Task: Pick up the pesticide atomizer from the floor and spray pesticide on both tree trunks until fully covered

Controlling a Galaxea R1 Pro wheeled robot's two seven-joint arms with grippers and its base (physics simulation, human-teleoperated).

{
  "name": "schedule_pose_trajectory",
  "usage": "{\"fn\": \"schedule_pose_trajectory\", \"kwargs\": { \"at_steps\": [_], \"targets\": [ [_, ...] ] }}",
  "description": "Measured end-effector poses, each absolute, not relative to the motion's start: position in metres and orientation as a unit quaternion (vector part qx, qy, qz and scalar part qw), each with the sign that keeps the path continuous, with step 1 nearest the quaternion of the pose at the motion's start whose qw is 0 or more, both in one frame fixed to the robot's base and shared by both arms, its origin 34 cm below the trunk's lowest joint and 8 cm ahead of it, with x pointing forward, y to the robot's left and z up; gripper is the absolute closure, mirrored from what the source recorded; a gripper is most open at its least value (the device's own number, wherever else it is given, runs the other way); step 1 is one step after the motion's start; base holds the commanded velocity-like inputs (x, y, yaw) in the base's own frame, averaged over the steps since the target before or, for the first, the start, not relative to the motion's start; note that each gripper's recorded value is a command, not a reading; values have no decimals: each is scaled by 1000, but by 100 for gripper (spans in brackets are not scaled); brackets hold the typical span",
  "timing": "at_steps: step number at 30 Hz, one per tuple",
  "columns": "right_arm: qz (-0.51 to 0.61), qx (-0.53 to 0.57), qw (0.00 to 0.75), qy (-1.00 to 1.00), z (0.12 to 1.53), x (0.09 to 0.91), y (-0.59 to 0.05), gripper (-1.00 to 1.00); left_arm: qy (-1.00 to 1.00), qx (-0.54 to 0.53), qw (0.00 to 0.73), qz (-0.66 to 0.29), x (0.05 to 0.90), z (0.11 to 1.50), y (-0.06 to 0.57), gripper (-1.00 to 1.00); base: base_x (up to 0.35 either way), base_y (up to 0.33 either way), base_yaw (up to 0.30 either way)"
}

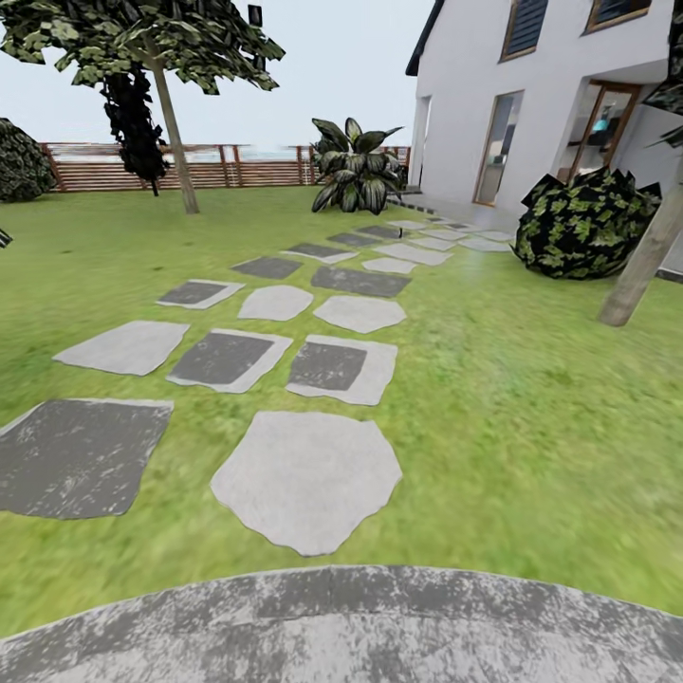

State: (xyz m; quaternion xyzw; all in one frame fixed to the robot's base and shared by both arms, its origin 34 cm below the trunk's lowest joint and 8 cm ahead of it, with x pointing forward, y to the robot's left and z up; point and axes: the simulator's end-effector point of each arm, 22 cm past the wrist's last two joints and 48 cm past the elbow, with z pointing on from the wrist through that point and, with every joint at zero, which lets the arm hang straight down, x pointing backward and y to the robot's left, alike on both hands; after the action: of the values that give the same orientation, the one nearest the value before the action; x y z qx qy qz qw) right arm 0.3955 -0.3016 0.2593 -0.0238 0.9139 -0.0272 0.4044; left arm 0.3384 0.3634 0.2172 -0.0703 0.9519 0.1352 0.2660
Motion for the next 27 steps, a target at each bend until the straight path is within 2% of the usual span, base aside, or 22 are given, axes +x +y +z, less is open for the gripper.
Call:
{"fn": "schedule_pose_trajectory", "kwargs": {
  "at_steps": [19, 27],
  "targets": [
    [-30, -21, 407, 913, 261, 397, -304, -100, 951, -68, 268, 135, 339, 218, 364, -100, 339, -81, 0],
    [-30, -21, 407, 913, 261, 397, -304, -100, 951, -69, 267, 136, 338, 218, 365, -100, 339, -11, 0]
  ]
}}
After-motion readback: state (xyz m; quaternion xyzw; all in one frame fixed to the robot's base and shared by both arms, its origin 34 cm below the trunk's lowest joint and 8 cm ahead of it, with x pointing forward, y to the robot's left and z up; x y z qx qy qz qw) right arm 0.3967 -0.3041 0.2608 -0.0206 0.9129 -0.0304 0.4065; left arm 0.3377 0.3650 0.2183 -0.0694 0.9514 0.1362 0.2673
